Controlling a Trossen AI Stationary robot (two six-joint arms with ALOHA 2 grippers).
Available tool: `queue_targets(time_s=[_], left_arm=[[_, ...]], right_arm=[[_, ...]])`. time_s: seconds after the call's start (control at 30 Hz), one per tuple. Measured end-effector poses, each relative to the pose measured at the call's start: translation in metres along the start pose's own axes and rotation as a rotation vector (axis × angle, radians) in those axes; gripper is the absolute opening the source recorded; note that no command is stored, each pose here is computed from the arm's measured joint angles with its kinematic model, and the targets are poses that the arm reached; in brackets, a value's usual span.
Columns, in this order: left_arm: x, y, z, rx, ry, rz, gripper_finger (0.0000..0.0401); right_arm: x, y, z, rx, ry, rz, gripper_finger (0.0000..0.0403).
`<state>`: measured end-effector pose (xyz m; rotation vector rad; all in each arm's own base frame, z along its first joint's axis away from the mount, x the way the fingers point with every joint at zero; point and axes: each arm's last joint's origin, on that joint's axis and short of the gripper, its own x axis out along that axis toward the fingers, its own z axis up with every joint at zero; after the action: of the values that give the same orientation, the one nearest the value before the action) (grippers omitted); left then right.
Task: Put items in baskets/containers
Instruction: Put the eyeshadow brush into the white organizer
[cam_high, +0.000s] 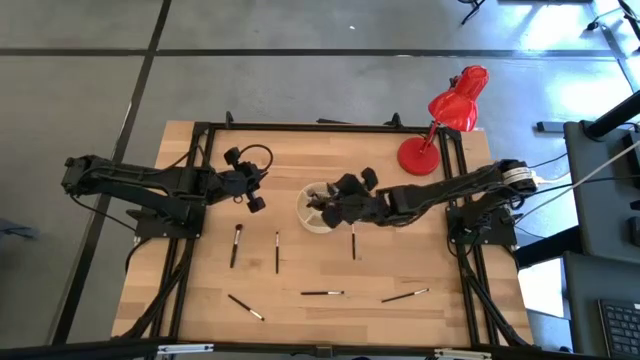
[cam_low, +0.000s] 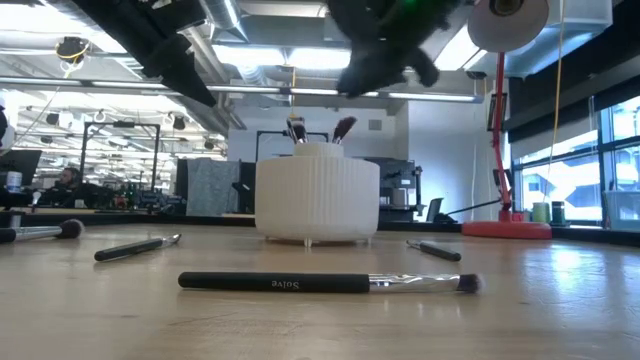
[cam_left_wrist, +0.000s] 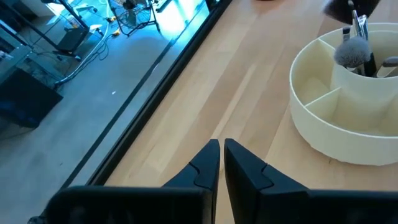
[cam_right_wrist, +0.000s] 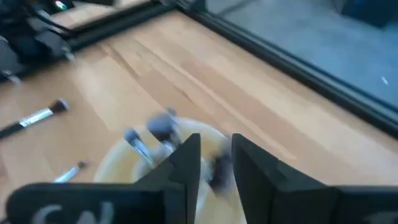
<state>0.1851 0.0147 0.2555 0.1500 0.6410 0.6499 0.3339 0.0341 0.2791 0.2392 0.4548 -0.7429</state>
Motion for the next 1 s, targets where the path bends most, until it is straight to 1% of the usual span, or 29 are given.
queue_targets(time_s=[0.07,0.13,0.3,0.4,0.5,0.63,0.73,0.87,1.0], left_arm=[[0.000,0.000,0.000,-0.006,0.000,0.000,0.0025],[0.000,0.000,0.000,-0.007,0.000,-0.001,0.0028],[0.000,0.000,0.000,-0.008,0.000,0.000,0.0033],[0.000,0.000,0.000,-0.007,0.000,-0.001,0.0033],[0.000,0.000,0.000,-0.007,0.000,-0.001,0.0033],[0.000,0.000,0.000,-0.006,0.000,-0.001,0.0033],[0.000,0.000,-0.001,-0.003,0.004,-0.002,0.0033],[0.000,0.000,-0.002,0.009,0.019,0.001,0.0033],[0.000,0.001,-0.002,0.009,0.018,0.016,0.0033]], right_arm=[[-0.009,-0.011,0.000,0.069,0.051,-0.025,0.0096],[-0.013,-0.024,-0.002,0.142,0.137,-0.065,0.0095],[-0.010,-0.042,-0.016,0.208,0.381,-0.141,0.0094],[0.001,-0.043,-0.028,0.206,0.489,-0.179,0.0094],[0.020,-0.033,-0.043,0.205,0.582,-0.164,0.0094],[0.046,-0.018,-0.066,0.183,0.631,-0.153,0.0094],[0.060,-0.011,-0.081,0.176,0.649,-0.152,0.0096],[0.067,-0.004,-0.094,0.144,0.689,-0.139,0.0112],[0.066,0.002,-0.097,0.116,0.661,-0.113,0.0141]])
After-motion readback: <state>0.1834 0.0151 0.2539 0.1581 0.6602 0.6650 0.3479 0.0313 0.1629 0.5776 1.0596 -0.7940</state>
